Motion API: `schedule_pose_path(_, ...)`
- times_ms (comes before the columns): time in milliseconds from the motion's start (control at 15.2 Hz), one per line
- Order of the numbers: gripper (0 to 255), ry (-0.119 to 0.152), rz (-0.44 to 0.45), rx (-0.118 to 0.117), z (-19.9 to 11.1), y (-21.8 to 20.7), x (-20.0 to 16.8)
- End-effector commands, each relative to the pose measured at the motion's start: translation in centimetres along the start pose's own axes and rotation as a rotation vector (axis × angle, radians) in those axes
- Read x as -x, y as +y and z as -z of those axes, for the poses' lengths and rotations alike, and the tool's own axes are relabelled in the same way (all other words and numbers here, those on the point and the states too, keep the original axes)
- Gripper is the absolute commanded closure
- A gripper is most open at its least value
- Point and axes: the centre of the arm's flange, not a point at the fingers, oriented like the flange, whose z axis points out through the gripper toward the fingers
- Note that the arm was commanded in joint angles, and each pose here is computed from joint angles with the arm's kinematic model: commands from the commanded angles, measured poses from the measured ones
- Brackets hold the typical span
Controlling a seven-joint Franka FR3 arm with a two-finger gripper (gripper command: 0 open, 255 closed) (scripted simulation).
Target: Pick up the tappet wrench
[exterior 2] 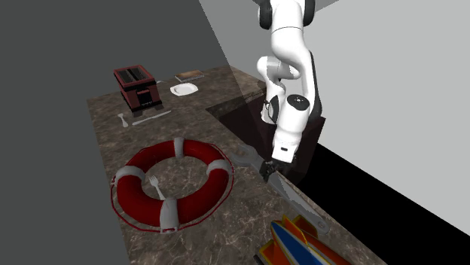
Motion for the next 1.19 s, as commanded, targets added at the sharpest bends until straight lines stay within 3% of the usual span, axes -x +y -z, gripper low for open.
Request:
schedule_pose_path(0, 0, 0.000, 0.001, 0.000, -1.1, 0.0, 0.1)
schedule_pose_path(264, 0, 0.000, 0.001, 0.000, -2.4, -0.2, 0.1)
schedule_pose_path(330, 255, 0.000, 0.001, 0.000, -2.5, -0.1, 0.1)
schedule_pose_path(924, 255, 0.000, 0.001, 0.000, -2.4, -0.2, 0.1)
schedule_pose_path(1122, 255, 0.000, 0.001, 0.000, -0.8, 0.0, 0.1)
